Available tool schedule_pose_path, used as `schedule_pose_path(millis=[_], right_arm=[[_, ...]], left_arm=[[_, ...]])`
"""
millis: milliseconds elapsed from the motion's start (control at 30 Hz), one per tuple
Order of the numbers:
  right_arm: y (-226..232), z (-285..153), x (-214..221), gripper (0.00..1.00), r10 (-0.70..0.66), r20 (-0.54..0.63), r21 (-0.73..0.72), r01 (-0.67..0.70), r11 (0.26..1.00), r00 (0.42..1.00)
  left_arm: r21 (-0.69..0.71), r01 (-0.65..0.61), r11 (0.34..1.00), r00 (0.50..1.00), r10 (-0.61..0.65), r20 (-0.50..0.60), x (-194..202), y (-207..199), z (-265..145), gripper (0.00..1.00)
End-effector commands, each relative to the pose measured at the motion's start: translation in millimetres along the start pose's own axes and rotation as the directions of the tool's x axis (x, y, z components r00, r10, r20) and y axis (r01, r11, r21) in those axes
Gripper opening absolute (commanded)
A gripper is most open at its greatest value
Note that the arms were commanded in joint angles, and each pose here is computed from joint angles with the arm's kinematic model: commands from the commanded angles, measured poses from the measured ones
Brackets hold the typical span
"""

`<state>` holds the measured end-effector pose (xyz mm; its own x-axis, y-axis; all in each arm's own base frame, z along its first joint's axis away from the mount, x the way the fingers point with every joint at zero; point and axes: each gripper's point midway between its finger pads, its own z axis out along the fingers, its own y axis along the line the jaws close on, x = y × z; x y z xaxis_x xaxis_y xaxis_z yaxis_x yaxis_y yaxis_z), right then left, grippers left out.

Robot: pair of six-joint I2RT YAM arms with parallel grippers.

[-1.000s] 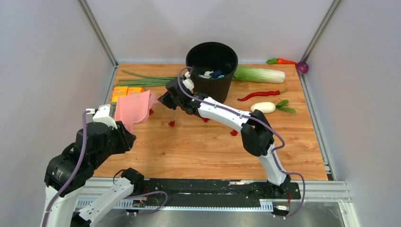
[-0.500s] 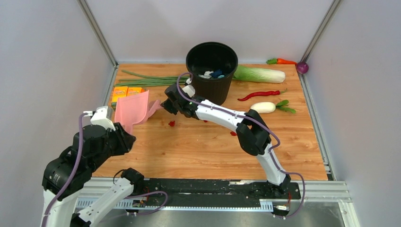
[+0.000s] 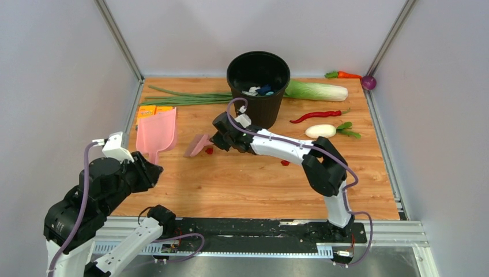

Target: Sweep away the paper scraps from the table

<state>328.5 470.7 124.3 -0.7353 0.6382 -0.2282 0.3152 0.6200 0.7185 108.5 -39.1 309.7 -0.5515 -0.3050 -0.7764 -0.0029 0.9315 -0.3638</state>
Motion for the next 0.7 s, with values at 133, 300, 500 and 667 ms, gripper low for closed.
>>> schedule_pose_path(millis=[133, 300, 500, 667], right_arm=[[-51.9, -69.1, -18.0, 0.0, -0.024, 0.006, 0.102, 0.023, 0.995, 1.0], [-93.2, -99.7, -24.4, 0.0, -0.041, 0.006, 0.155, 0.04, 0.987, 0.999], [-138.4, -141.4, -32.7, 0.0, -0.074, 0.01, 0.221, 0.07, 0.973, 0.997], [-165.8, -176.8, -44.6, 0.0, -0.084, 0.037, 0.243, 0.072, 0.967, 0.996]], left_arm=[[-0.009, -0.014, 1.0, 0.999, 0.014, -0.046, 13.9, 6.5, -2.7, 0.0], [0.013, -0.02, 1.0, 0.995, 0.021, -0.092, 25.7, 2.2, 5.9, 0.0], [0.054, -0.017, 0.998, 0.986, 0.026, -0.164, 43.3, -5.5, 16.2, 0.0], [0.063, -0.034, 0.997, 0.978, 0.046, -0.204, 53.9, -5.8, 23.0, 0.0]])
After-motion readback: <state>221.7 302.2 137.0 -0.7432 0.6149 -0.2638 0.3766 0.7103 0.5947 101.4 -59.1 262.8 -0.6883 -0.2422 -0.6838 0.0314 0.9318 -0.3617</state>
